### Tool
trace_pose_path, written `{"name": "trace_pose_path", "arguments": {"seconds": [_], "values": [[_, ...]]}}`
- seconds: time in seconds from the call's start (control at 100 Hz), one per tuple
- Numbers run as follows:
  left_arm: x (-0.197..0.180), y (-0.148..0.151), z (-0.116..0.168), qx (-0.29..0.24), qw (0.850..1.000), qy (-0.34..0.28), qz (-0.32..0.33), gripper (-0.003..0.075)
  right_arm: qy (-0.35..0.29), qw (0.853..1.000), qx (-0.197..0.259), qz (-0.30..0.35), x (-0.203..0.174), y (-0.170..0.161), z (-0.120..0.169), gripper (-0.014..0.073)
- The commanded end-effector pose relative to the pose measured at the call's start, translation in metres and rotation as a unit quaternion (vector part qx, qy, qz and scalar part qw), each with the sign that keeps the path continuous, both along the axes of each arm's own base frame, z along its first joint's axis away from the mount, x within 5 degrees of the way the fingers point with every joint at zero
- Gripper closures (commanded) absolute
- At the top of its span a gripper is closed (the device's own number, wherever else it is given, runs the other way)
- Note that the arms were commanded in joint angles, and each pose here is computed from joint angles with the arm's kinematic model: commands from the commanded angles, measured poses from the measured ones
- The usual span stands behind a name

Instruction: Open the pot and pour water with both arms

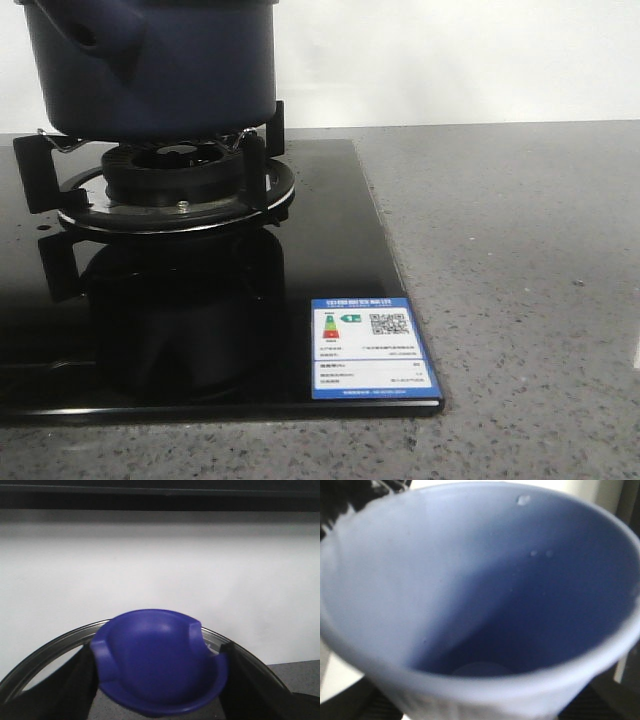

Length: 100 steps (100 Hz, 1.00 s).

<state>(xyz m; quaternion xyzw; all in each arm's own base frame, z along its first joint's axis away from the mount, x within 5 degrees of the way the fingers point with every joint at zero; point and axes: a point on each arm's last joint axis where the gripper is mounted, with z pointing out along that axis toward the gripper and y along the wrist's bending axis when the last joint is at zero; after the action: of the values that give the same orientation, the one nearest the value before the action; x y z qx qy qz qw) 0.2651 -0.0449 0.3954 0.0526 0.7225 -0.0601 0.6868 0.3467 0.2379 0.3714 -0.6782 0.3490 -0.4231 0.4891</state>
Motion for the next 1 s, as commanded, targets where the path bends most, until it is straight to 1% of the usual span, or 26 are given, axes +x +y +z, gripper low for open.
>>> {"name": "trace_pose_path", "arguments": {"seconds": [0.0, 0.18, 0.32, 0.78, 0.82, 0.87, 0.92, 0.95, 0.97, 0.99], "values": [[-0.0097, 0.0054, 0.0314, -0.014, 0.996, -0.084, 0.019, 0.0362, -0.059, 0.998, -0.004, 0.012, -0.0102, -0.0059, 0.0351, 0.0245], [-0.0097, 0.0054, 0.0314, -0.014, 0.996, -0.084, 0.019, 0.0362, -0.095, 0.994, -0.052, 0.022, -0.0104, -0.0051, 0.0379, 0.0245], [-0.0097, 0.0054, 0.0314, -0.014, 0.996, -0.084, 0.019, 0.0362, -0.110, 0.991, -0.071, 0.028, -0.0107, -0.0042, 0.0390, 0.0245], [-0.0097, 0.0054, 0.0314, -0.014, 0.996, -0.084, 0.019, 0.0362, -0.113, 0.990, -0.075, 0.030, -0.0108, -0.0040, 0.0392, 0.0245], [-0.0097, 0.0054, 0.0314, -0.014, 0.996, -0.084, 0.019, 0.0362, -0.109, 0.991, -0.067, 0.029, -0.0108, -0.0040, 0.0390, 0.0245], [-0.0097, 0.0054, 0.0314, -0.014, 0.996, -0.084, 0.019, 0.0362, -0.098, 0.994, -0.044, 0.027, -0.0108, -0.0041, 0.0388, 0.0245], [-0.0097, 0.0054, 0.0314, -0.014, 0.996, -0.084, 0.019, 0.0362, -0.084, 0.996, -0.012, 0.024, -0.0108, -0.0041, 0.0387, 0.0245], [-0.0097, 0.0054, 0.0314, -0.014, 0.996, -0.084, 0.019, 0.0362, -0.073, 0.997, 0.012, 0.021, -0.0108, -0.0041, 0.0386, 0.0245], [-0.0097, 0.0054, 0.0314, -0.014, 0.996, -0.084, 0.019, 0.0362, -0.063, 0.997, 0.036, 0.019, -0.0108, -0.0041, 0.0385, 0.0245], [-0.0097, 0.0054, 0.0314, -0.014, 0.996, -0.084, 0.019, 0.0362, -0.057, 0.997, 0.048, 0.018, -0.0108, -0.0041, 0.0385, 0.0245]]}}
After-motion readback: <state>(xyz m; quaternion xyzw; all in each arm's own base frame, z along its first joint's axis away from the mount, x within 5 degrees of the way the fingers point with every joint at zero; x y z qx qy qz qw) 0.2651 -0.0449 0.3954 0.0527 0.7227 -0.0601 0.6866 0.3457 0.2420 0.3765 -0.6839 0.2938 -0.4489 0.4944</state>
